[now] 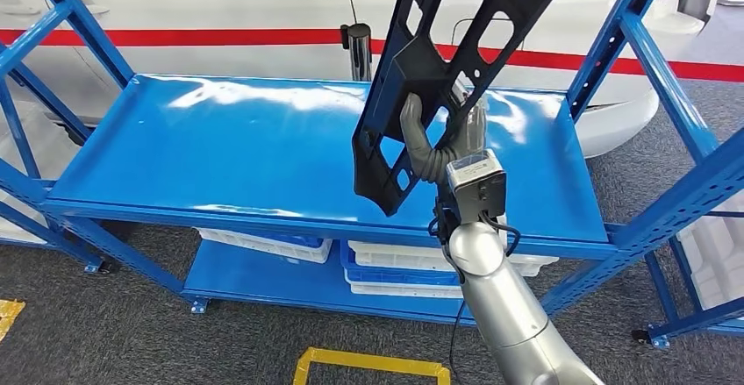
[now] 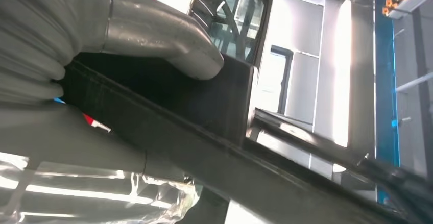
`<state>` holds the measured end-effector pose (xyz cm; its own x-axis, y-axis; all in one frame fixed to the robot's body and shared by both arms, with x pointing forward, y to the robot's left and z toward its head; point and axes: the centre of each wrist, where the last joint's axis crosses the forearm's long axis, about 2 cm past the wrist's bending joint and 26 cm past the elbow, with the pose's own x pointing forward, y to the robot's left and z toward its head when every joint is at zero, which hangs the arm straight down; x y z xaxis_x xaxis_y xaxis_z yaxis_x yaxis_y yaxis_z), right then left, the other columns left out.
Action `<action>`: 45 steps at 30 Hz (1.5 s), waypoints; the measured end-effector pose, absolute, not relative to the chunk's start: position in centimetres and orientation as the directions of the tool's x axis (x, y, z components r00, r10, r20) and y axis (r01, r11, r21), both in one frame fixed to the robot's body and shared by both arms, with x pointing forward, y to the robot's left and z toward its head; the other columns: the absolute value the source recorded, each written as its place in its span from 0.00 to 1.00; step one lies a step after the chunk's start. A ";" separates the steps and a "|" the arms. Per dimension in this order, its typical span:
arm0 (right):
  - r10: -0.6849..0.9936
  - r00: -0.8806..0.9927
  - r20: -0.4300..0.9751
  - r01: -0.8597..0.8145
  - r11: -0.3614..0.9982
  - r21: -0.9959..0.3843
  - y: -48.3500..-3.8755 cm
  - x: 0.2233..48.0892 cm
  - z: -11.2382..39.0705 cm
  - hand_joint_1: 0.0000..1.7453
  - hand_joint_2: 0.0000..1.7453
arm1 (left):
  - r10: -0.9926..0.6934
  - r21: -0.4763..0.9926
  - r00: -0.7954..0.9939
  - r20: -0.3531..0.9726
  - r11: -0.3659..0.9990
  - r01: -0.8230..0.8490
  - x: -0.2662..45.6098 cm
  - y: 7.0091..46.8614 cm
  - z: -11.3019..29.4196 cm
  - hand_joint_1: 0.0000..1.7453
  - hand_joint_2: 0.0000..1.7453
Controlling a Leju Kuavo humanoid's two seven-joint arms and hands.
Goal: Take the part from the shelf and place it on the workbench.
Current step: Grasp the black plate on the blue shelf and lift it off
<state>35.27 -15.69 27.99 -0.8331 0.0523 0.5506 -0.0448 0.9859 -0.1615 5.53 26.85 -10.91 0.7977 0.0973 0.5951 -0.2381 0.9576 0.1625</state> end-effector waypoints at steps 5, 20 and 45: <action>0.054 -0.828 0.557 -0.046 0.985 -0.164 -15.6 35.4 27.8 1.00 1.00 | 0.096 0.166 0.800 0.593 0.957 -0.238 5.5 26.9 -10.9 0.00 1.00; 0.074 -0.819 0.569 -0.034 0.984 -0.177 -16.0 35.7 27.2 1.00 1.00 | 0.092 0.147 0.792 0.603 0.963 -0.224 5.9 26.7 -10.9 0.00 1.00; 0.076 -0.847 0.527 -0.036 0.980 -0.198 -16.0 35.1 26.3 1.00 1.00 | 0.096 0.149 0.793 0.601 0.962 -0.229 5.8 26.5 -10.9 0.00 1.00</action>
